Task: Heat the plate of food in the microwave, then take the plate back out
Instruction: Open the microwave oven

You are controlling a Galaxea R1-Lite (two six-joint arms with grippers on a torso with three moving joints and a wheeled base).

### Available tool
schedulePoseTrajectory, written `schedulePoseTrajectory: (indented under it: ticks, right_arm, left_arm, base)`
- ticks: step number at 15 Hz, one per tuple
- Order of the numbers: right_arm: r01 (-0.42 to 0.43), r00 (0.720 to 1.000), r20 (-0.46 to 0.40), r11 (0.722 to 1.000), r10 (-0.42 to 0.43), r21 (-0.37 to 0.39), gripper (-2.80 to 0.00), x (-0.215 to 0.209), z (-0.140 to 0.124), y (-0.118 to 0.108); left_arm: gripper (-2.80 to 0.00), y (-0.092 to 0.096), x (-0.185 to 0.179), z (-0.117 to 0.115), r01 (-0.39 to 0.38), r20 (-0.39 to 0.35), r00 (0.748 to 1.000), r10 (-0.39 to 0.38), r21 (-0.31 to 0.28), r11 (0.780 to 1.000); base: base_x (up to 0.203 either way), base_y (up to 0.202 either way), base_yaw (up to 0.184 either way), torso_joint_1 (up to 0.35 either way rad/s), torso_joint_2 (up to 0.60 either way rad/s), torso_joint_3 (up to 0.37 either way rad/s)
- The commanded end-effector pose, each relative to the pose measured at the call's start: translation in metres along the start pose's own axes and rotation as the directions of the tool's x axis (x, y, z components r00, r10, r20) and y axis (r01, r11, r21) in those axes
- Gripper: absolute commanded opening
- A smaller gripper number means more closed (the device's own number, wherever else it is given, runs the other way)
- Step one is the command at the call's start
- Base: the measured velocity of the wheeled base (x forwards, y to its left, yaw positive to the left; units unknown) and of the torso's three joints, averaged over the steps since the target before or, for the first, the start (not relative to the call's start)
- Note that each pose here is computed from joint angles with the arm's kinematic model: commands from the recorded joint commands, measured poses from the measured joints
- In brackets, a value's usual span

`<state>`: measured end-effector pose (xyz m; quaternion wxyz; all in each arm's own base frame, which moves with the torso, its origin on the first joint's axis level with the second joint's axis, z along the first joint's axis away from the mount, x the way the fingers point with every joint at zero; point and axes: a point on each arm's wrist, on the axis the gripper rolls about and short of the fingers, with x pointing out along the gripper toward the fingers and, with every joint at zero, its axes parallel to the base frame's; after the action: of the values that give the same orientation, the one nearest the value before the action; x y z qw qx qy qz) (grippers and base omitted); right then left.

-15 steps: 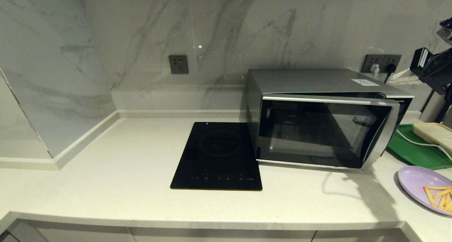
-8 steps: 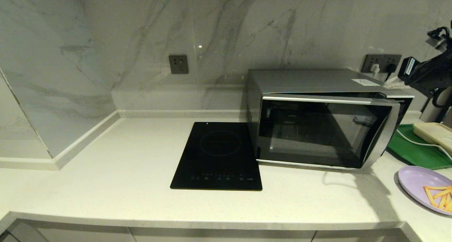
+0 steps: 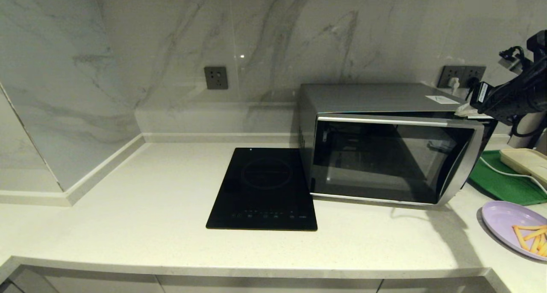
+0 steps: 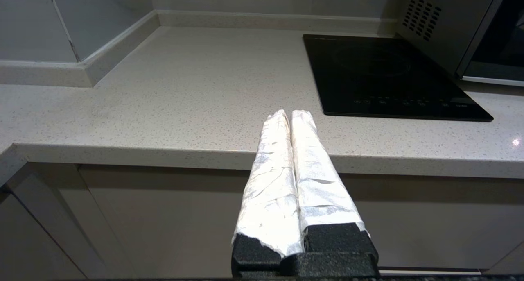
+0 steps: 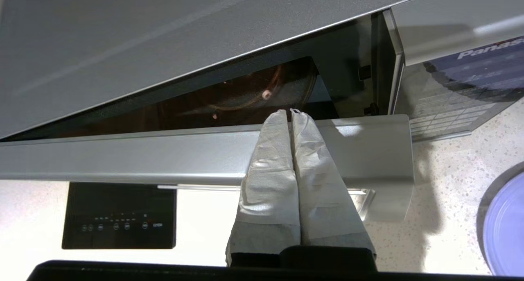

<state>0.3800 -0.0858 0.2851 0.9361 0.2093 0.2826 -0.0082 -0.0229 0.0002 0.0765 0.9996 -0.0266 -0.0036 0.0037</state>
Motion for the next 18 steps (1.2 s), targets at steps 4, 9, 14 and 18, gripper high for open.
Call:
schedulePoseTrajectory:
  ticks: [4,9,14,18]
  right_arm:
    - [-0.013,0.997,0.076,1.0,0.015,-0.016,-2.8,0.012,0.007,-0.002]
    - [0.023,0.997,0.07,1.0,-0.022,-0.003,-2.8,0.024,0.005,-0.008]
    - [0.04,0.998,0.055,0.999,-0.04,0.007,-2.8,0.032,0.003,-0.015]
    - [0.096,0.994,0.056,0.995,-0.096,0.017,-2.8,0.032,0.002,-0.018]
  left_arm:
    - [-2.8,0.0,0.0,0.0,0.0,0.001,1.0,0.0,-0.001,1.0]
    - [-2.8,0.0,0.0,0.0,0.0,0.001,1.0,0.0,-0.001,1.0]
    - [-2.8,0.0,0.0,0.0,0.0,0.001,1.0,0.0,-0.001,1.0]
    - [-2.8,0.0,0.0,0.0,0.0,0.001,1.0,0.0,-0.001,1.0]
  base:
    - [0.0,0.0,0.0,0.0,0.0,0.0]
    - [0.0,0.0,0.0,0.0,0.0,0.0]
    - [0.0,0.0,0.0,0.0,0.0,0.0]
    - [0.0,0.0,0.0,0.0,0.0,0.0]
